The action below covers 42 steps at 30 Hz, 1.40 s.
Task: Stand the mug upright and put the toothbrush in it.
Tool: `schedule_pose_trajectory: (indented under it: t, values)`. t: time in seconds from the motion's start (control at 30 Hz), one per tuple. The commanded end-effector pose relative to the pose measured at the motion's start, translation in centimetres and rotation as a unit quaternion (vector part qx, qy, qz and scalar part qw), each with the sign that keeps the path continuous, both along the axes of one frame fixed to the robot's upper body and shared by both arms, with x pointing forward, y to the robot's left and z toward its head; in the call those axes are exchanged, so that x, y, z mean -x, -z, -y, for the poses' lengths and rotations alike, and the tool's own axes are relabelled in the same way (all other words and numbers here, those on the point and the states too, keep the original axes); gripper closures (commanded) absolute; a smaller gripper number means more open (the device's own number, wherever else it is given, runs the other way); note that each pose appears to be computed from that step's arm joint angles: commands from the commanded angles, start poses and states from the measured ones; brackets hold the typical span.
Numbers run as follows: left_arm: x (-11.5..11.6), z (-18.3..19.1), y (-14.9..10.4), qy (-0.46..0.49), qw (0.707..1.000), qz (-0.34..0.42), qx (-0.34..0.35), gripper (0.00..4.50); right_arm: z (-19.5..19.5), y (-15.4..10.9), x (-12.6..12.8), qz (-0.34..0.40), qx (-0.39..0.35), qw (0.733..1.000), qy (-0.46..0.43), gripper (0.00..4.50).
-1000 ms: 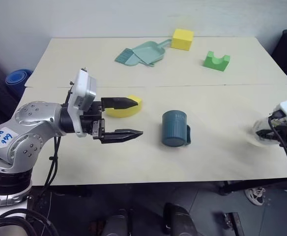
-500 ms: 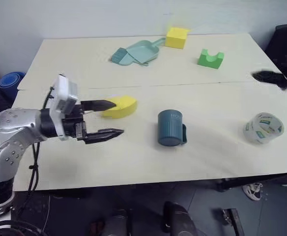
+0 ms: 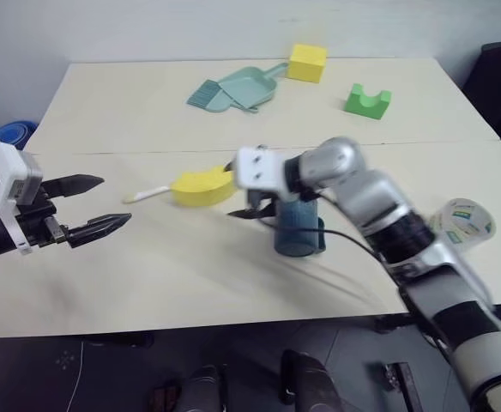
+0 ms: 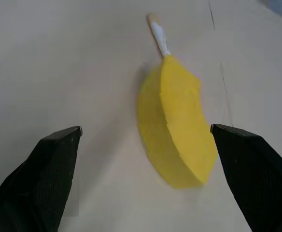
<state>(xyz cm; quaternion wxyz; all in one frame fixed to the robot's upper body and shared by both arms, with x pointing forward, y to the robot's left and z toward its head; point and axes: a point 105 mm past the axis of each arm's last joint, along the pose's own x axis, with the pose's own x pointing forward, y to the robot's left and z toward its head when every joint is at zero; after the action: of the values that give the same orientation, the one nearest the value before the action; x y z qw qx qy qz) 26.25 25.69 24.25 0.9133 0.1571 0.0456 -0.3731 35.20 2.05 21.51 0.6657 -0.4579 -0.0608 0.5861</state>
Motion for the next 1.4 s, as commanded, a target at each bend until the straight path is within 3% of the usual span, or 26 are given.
schedule_pose_trajectory:
  t: [0.03, 0.23, 0.57, 0.9, 0.97, 1.2, 1.4]
  values:
    - [0.9, 0.5, -1.3, 0.005, 0.999, 0.032, -0.014, 0.0, -2.7, 0.2, -0.8, 0.083, -0.003, 0.996, -0.016, 0.06]
    - [1.3, 0.8, -1.3, 0.007, 0.999, 0.032, -0.012, 0.0, -5.1, 1.9, -3.0, 0.112, -0.003, 0.994, 0.013, 0.06]
    - [0.7, 1.0, -1.7, 0.013, 0.999, 0.039, -0.012, 0.0, -5.3, 3.6, -5.5, 0.088, 0.02, 0.993, 0.074, 0.06]
    - [0.2, 1.3, -1.9, 0.021, 0.999, 0.046, -0.012, 0.0, -5.3, 3.9, -5.5, 0.073, 0.018, 0.995, 0.071, 3.26]
    - [0.1, 1.4, -1.9, 0.023, 0.999, 0.046, -0.011, 0.0, -5.2, 3.9, -5.5, 0.074, 0.019, 0.995, 0.07, 3.26]
    - [-0.1, 1.6, -1.8, 0.029, 0.998, 0.046, -0.009, 0.0, -5.1, 3.5, -5.6, 0.07, 0.012, 0.995, 0.07, 4.17]
    - [-0.3, 3.1, -1.9, 0.062, 0.997, 0.042, 0.01, 0.0, -4.3, -0.4, -4.8, 0.059, -0.019, 0.997, 0.049, 4.17]
